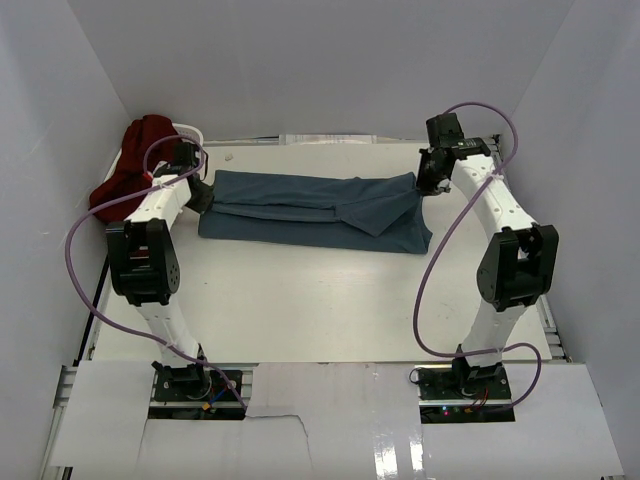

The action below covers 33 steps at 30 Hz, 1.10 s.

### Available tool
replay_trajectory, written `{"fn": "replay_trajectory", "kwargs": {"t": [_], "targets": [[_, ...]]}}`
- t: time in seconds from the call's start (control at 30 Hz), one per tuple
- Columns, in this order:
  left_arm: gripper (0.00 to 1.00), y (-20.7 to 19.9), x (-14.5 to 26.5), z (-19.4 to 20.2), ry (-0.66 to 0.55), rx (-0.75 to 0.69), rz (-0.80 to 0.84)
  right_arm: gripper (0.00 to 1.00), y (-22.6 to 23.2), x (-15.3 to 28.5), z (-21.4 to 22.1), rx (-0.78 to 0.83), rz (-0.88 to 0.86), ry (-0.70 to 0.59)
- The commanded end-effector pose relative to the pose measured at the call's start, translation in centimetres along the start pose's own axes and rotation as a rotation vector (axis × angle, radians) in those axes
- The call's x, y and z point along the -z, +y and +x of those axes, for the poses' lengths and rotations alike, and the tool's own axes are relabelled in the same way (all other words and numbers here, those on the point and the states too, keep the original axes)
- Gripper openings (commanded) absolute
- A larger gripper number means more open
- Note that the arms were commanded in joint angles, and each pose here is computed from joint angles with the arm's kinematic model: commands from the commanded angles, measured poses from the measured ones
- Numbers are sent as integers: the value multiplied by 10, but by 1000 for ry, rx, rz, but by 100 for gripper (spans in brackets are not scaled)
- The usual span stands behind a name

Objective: Fold and stack the t-shirts
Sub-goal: Fold the other side of the tshirt into a rectangle

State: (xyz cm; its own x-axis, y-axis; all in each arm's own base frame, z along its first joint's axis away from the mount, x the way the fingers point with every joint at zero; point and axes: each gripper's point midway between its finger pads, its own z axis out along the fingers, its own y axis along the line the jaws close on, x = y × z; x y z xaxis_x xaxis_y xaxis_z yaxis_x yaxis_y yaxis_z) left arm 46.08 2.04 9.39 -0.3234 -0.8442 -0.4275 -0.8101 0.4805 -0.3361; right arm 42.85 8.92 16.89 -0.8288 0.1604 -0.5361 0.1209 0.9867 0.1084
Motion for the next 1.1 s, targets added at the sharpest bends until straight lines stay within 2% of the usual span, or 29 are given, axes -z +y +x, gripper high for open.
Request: {"fn": "replay_trajectory", "kwargs": {"t": [0.0, 0.1, 0.2, 0.3, 0.4, 0.43, 0.5, 0.53, 0.57, 0.63, 0.67, 0.73, 0.77, 0.9, 1.07], "targets": [[0, -10, 5, -16, -48, 24, 11, 8, 4, -2, -28, -21, -4, -76], [2, -8, 0, -16, -50, 24, 0, 8, 5, -12, -32, -27, -3, -75], [11, -8, -1, -16, -53, 23, -4, 8, 10, -20, -45, -30, -12, -104], [12, -9, -1, -17, -54, 33, -2, 8, 10, -31, -62, -40, -2, -137], [15, -14, 0, -18, -52, 36, 13, 20, 11, -43, -76, -49, 0, -152], [21, -15, 0, -19, -55, 35, 14, 30, 9, -46, -78, -50, 16, -159], [45, -21, 1, -22, -61, 26, 35, 58, 7, -53, -83, -55, 33, -169], [69, -21, 2, -23, -64, 12, 36, 86, 5, -54, -85, -60, 52, -175], [80, -22, 6, -27, -76, 20, 39, 89, 5, -50, -88, -65, 49, -189], [95, -27, 10, -32, -99, 26, 65, 90, 8, -47, -89, -64, 29, -217], [97, -27, 14, -37, -119, 37, 63, 91, 12, -29, -94, -66, 6, -259], [98, -34, 27, -48, -157, 46, 102, 90, 22, -30, -78, -39, -77, -261], [98, -35, 33, -53, -177, 42, 109, 90, 27, -15, -77, -37, -110, -281], [98, -51, 63, -64, -247, -27, 180, 85, 40, -9, -42, 4, -186, -209], [98, -77, 92, -16, -185, -259, 311, 74, 58, -15, 9, 81, -295, -98]]}}
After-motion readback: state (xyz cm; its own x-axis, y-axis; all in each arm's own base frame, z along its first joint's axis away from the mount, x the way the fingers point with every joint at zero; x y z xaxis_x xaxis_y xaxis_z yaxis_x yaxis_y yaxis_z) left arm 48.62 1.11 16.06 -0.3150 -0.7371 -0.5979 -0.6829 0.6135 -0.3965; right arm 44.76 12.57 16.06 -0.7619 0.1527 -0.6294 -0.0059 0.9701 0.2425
